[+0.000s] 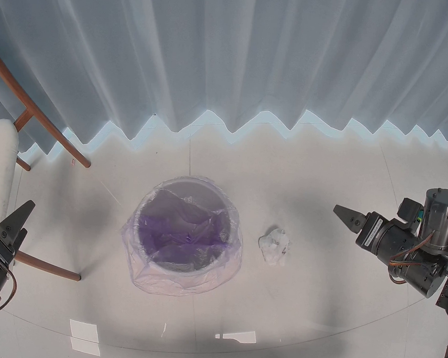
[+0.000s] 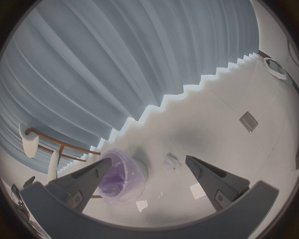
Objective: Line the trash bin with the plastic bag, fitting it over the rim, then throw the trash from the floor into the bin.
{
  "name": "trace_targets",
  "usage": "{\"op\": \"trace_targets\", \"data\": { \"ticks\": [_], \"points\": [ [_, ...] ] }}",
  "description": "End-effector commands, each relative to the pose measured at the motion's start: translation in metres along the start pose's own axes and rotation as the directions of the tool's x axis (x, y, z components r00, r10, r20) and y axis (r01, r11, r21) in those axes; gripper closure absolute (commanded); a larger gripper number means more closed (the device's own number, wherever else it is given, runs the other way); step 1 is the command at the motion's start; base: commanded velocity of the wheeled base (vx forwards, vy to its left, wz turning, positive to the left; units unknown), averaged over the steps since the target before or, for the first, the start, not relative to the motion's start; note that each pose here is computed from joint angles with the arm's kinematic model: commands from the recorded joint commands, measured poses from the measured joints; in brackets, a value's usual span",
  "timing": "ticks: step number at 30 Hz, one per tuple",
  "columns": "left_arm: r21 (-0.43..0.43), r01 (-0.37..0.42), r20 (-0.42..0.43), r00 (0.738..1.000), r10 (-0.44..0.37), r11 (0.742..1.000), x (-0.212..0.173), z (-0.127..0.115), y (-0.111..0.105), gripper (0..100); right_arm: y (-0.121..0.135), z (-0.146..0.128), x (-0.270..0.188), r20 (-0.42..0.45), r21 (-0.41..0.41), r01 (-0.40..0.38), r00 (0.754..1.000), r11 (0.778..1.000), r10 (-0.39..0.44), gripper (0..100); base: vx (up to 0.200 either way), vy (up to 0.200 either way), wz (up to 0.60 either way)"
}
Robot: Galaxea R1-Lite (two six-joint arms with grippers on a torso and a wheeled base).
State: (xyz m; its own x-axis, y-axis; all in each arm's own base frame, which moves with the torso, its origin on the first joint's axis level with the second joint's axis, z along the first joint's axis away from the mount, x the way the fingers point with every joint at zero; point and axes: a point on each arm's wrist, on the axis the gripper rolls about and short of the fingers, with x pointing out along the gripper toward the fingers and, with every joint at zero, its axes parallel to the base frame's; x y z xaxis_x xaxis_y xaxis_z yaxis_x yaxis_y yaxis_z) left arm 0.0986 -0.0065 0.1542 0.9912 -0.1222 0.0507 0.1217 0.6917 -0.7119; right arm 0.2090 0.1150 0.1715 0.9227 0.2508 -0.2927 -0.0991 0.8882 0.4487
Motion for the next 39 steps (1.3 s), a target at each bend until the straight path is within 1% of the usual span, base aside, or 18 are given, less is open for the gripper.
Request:
{"op": "trace_targets", "data": {
  "ticks": [1, 6, 7, 9, 10, 11, 12, 16, 19, 23, 24, 26, 27, 33, 35, 36, 39],
  "points": [
    [0.005, -0.012, -0.008, 1.0, 0.012, 1.0, -0.004, -0.003, 0.003, 0, -0.006, -0.021, 0.018, -0.108, -0.036, 0.037, 0.993, 0.999, -0.041, 0, 0.0, 0.0, 0.0],
    [0.045, -0.032, -0.009, 0.999, 0.033, 0.998, -0.004, -0.004, 0.004, 0, -0.017, -0.046, 0.037, -0.215, -0.081, 0.103, 0.969, 0.991, -0.118, 0, 0.0, 0.0, 0.0],
    [0.048, -0.033, -0.01, 0.999, 0.034, 0.998, -0.004, -0.004, 0.004, 0, -0.018, -0.049, 0.039, -0.224, -0.087, 0.108, 0.966, 0.99, -0.125, 0, 0.0, 0.0, 0.0],
    [0.074, -0.047, -0.018, 0.999, 0.049, 0.996, -0.004, -0.005, 0.006, 0, -0.023, -0.062, 0.049, -0.264, -0.11, 0.129, 0.952, 0.985, -0.155, 0, 0.0, 0.0, 0.0],
    [0.079, -0.054, -0.026, 0.998, 0.057, 0.995, -0.005, -0.006, 0.007, 0, -0.024, -0.066, 0.053, -0.277, -0.121, 0.134, 0.947, 0.984, -0.163, 0, 0.0, 0.0, 0.0],
    [0.079, -0.054, -0.026, 0.998, 0.057, 0.995, -0.005, -0.006, 0.007, 0, -0.024, -0.066, 0.053, -0.277, -0.121, 0.134, 0.947, 0.984, -0.163, 0, 0.0, 0.0, 0.0],
    [0.088, -0.071, -0.044, 0.996, 0.075, 0.994, -0.005, -0.008, 0.008, 0, -0.025, -0.071, 0.056, -0.294, -0.139, 0.136, 0.94, 0.981, -0.172, 0, 0.0, 0.0, 0.0],
    [0.116, -0.091, -0.063, 0.993, 0.099, 0.989, -0.008, -0.01, 0.011, 0, -0.022, -0.082, 0.062, -0.324, -0.16, 0.125, 0.931, 0.979, -0.171, 0, 0.0, 0.0, 0.0],
    [0.129, -0.111, -0.082, 0.989, 0.122, 0.985, -0.009, -0.012, 0.013, 0, -0.022, -0.088, 0.07, -0.32, -0.163, 0.119, 0.933, 0.979, -0.167, 0, 0.0, 0.0, 0.0],
    [0.117, -0.116, -0.072, 0.99, 0.125, 0.986, -0.01, -0.01, 0.014, 0, -0.019, -0.096, 0.095, -0.267, -0.149, 0.094, 0.955, 0.984, -0.132, 0, 0.0, 0.0, 0.0],
    [0.117, -0.116, -0.072, 0.99, 0.125, 0.986, -0.01, -0.01, 0.014, 0, -0.019, -0.096, 0.095, -0.267, -0.149, 0.094, 0.955, 0.984, -0.132, 0, 0.0, 0.0, 0.0],
    [0.117, -0.121, -0.075, 0.989, 0.13, 0.986, -0.011, -0.011, 0.014, 0, -0.017, -0.093, 0.112, -0.23, -0.161, 0.08, 0.966, 0.984, -0.116, 0, 0.0, 0.0, 0.0],
    [0.116, -0.12, -0.074, 0.989, 0.129, 0.986, -0.011, -0.011, 0.014, 0, -0.017, -0.093, 0.116, -0.226, -0.164, 0.081, 0.967, 0.983, -0.118, 0, 0.0, 0.0, 0.0],
    [0.105, -0.126, -0.067, 0.989, 0.133, 0.986, -0.011, -0.011, 0.014, 0, -0.018, -0.104, 0.138, -0.241, -0.185, 0.088, 0.961, 0.979, -0.132, 0, 0.0, 0.0, 0.0],
    [0.105, -0.14, -0.076, 0.986, 0.148, 0.985, -0.012, -0.011, 0.016, 0, -0.021, -0.113, 0.149, -0.256, -0.21, 0.092, 0.956, 0.973, -0.146, 0, 0.0, 0.0, 0.0],
    [0.104, -0.156, -0.08, 0.983, 0.165, 0.982, -0.012, -0.012, 0.017, 0, -0.027, -0.12, 0.157, -0.266, -0.22, 0.104, 0.95, 0.97, -0.163, 0, 0.0, 0.0, 0.0],
    [0.104, -0.172, -0.078, 0.981, 0.18, 0.98, -0.014, -0.012, 0.018, 0, -0.036, -0.128, 0.179, -0.262, -0.225, 0.122, 0.948, 0.967, -0.181, 0, 0.0, 0.0, 0.0]
  ]
}}
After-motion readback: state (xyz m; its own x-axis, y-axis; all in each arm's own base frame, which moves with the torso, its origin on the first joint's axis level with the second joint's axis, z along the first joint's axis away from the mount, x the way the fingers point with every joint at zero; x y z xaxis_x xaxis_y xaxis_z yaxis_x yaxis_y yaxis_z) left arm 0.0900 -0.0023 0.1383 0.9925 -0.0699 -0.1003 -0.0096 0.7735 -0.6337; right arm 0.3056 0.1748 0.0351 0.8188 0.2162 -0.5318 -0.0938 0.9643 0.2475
